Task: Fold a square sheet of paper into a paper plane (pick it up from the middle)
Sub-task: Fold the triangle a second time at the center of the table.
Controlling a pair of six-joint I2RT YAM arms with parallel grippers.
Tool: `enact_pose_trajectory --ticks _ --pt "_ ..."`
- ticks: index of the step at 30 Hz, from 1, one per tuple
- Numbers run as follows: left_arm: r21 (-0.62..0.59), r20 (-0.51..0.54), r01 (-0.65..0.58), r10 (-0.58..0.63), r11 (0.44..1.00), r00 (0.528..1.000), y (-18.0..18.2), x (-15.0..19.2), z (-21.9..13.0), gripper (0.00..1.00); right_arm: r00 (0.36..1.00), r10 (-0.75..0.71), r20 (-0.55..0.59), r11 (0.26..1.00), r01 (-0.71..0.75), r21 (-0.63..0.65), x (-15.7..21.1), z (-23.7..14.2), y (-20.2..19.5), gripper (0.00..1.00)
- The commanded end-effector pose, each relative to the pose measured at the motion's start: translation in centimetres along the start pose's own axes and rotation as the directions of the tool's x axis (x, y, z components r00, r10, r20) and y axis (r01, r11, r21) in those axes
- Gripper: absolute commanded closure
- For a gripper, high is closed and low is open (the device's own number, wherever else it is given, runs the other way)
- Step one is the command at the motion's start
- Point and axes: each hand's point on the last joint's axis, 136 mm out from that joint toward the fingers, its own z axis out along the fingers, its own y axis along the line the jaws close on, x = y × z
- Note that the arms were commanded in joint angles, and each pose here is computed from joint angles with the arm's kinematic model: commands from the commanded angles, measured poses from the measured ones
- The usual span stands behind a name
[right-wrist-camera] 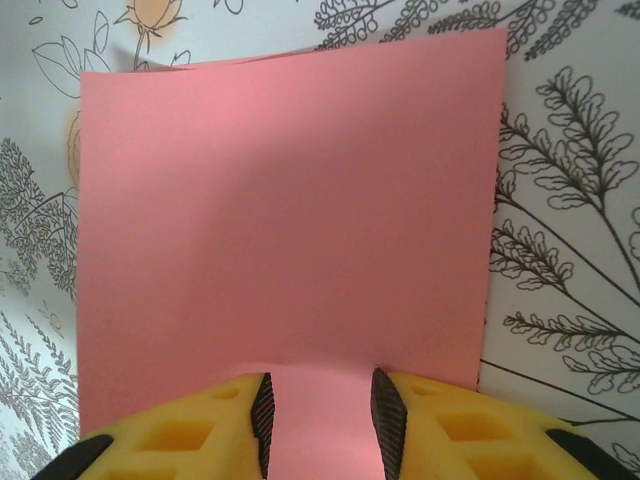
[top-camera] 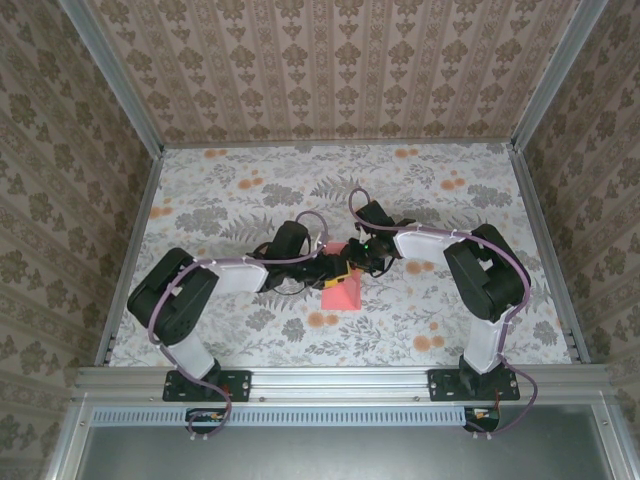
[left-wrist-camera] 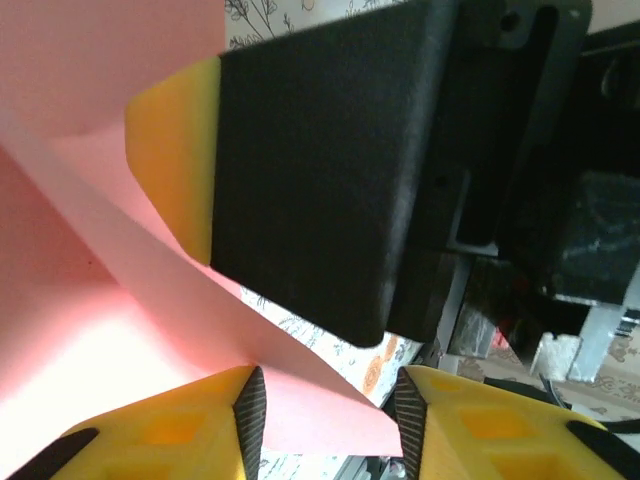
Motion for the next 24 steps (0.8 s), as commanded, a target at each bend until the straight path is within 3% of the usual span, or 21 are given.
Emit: enact_pose_trajectory --ticks 1,12,18,24 --pt "0.033 0.003 -0.013 0.013 0.999 1.000 -1.1 -0.8 0.3 0.56 0.997 0.064 -0.044 0.996 -0.061 0.067 0.8 0.8 -2.2 0.63" --pt "-0.007 0.012 0.014 -0.014 1.000 1.000 0.8 -0.9 0.6 0.54 0.998 0.056 0.012 0.968 -0.051 -0.246 -1.6 -4.3 2.8 0.49" --pt "-0.013 0.015 0.023 -0.022 1.000 1.000 1.2 -1.1 0.8 0.56 0.998 0.044 0.046 0.960 -0.029 -0.278 -0.4 -6.5 2.2 0.47" --pt "-0.018 0.018 0.032 -0.032 0.999 0.999 1.5 -1.2 0.8 0.59 0.992 -0.076 0.102 0.960 0.100 -0.261 2.0 -7.8 0.7 0.49"
